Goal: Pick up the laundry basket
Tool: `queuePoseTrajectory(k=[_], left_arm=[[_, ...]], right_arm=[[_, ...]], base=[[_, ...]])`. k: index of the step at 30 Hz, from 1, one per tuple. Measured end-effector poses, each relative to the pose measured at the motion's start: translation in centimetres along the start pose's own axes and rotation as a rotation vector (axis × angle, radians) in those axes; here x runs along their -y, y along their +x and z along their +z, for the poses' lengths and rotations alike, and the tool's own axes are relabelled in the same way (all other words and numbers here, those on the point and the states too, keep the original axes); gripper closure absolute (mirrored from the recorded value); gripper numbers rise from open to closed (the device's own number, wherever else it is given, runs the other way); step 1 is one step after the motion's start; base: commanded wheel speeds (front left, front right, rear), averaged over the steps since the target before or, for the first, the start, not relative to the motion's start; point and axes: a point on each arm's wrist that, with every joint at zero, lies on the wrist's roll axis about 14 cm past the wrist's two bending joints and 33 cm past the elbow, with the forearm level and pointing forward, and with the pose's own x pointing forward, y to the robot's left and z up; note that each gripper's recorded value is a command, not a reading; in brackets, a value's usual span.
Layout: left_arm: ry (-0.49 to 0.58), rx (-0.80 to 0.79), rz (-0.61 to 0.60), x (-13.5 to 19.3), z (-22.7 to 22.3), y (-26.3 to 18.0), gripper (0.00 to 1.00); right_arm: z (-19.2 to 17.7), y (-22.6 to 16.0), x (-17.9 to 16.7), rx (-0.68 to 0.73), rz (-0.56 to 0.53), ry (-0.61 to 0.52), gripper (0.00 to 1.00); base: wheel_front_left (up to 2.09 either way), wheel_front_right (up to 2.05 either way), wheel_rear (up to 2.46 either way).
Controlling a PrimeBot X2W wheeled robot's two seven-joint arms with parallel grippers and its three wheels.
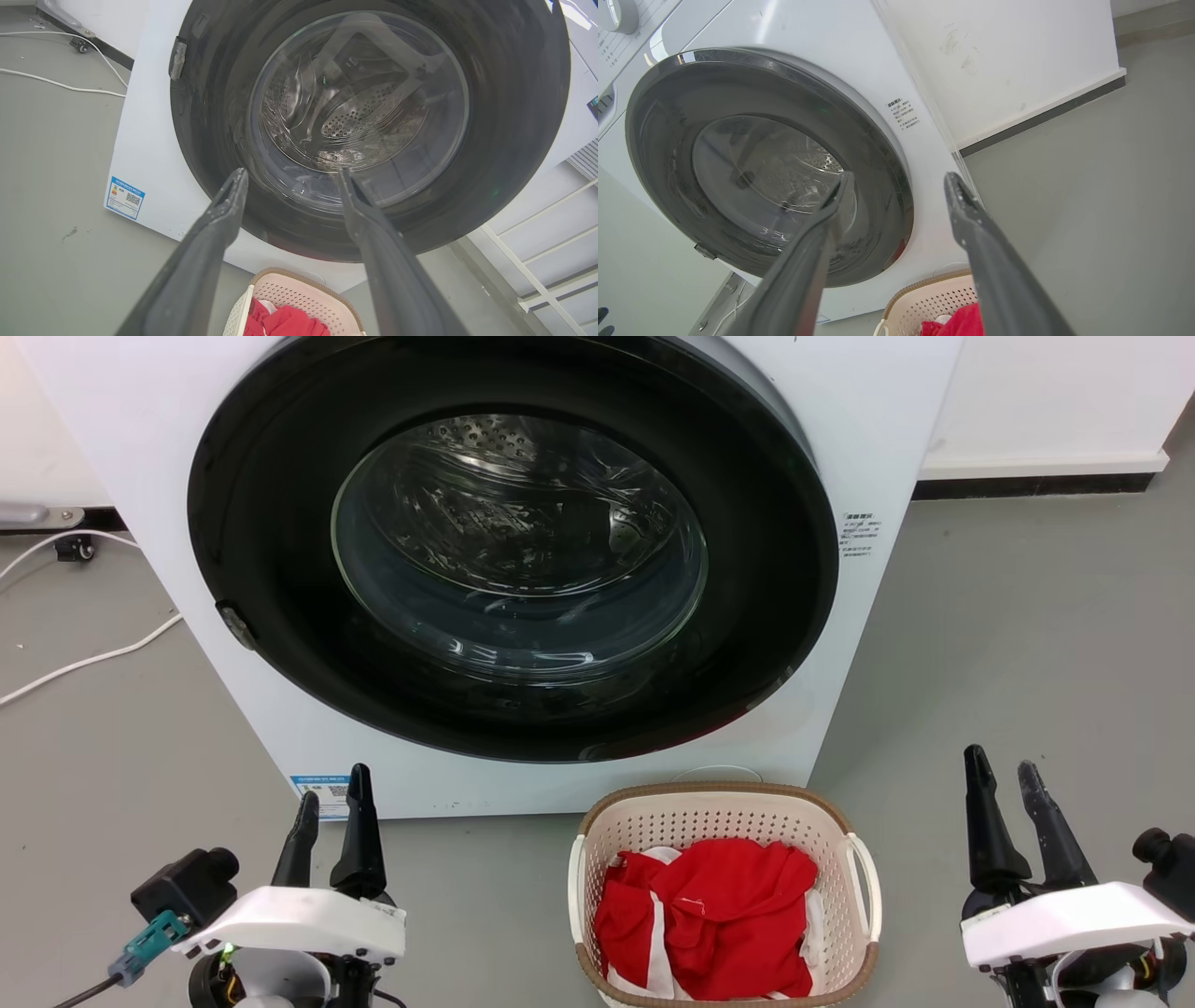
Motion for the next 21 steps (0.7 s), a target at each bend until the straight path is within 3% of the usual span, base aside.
queuePoseTrajectory(k=[21], left_arm=[[0.306, 0.008, -0.027, 0.32, -0.69, -0.34, 0.00]], right_arm=[[-0.25, -0.40, -0.37, 0.006, 0.037, -0.298, 0.00]], base=[[0.00, 0.00, 0.00]])
